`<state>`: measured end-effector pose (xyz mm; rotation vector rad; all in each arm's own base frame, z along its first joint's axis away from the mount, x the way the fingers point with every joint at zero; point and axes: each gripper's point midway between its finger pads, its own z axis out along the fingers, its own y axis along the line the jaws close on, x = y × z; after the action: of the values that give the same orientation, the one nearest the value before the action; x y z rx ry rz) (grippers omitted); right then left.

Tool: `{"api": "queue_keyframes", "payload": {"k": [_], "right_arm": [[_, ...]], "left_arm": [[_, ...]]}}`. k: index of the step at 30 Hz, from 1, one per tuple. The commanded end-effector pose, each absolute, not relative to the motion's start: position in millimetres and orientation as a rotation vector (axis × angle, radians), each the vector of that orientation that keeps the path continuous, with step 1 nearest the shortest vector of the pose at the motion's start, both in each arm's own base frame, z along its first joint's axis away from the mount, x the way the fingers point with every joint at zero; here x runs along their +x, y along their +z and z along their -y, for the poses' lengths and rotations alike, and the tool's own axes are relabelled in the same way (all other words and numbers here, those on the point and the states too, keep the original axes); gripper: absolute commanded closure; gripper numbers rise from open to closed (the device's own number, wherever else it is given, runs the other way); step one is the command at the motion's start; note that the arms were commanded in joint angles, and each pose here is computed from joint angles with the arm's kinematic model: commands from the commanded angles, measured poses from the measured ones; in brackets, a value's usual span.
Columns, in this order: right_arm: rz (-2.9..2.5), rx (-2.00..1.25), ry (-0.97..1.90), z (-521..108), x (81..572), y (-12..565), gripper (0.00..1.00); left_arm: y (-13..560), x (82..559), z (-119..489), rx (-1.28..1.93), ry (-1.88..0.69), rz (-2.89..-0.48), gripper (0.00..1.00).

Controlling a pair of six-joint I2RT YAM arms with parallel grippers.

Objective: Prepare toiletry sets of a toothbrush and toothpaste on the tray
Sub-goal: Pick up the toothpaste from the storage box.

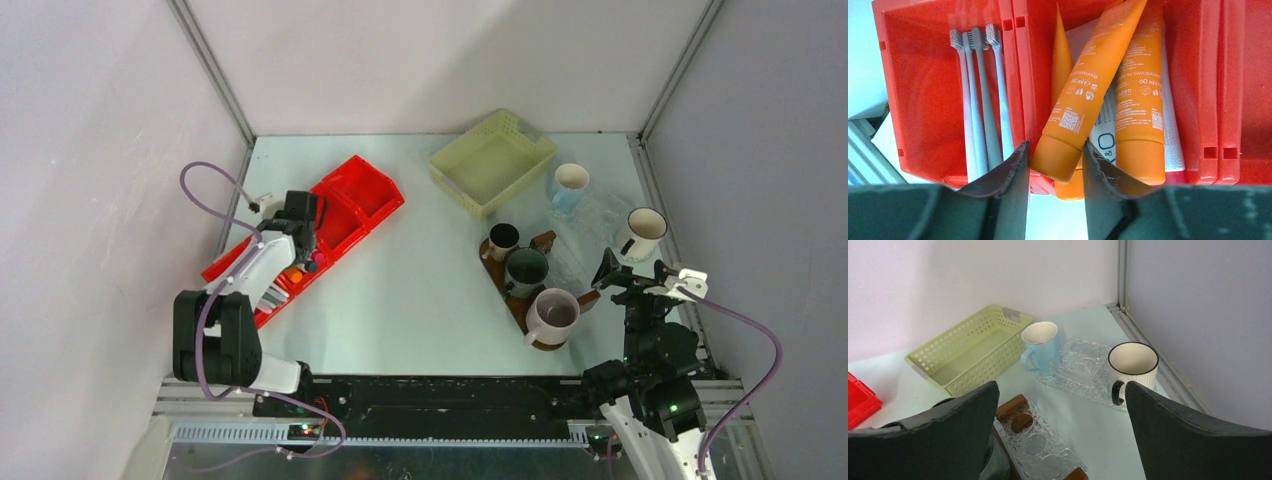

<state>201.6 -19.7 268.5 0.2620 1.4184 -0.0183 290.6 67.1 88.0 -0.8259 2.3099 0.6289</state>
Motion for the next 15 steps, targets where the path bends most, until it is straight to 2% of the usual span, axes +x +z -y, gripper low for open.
{"api": "queue_keyframes", "payload": {"k": [1,10,15], "right_arm": [[-1.327,0.289,0.0,24.6,193.2,286.5,0.0],[-1.32,0.266,0.022,19.9,193.6,289.7,0.01],[-1.318,0.236,0.048,13.8,193.2,295.9,0.01]], "left_arm": [[94.7,302.5,-63.7,-0.852,0.572,-2.288,0.69],[136.7,291.3,-64.2,-0.83,0.509,-2.214,0.99],[163.7,286.1,-59.9,-0.809,0.422,-2.154,1.0]]}}
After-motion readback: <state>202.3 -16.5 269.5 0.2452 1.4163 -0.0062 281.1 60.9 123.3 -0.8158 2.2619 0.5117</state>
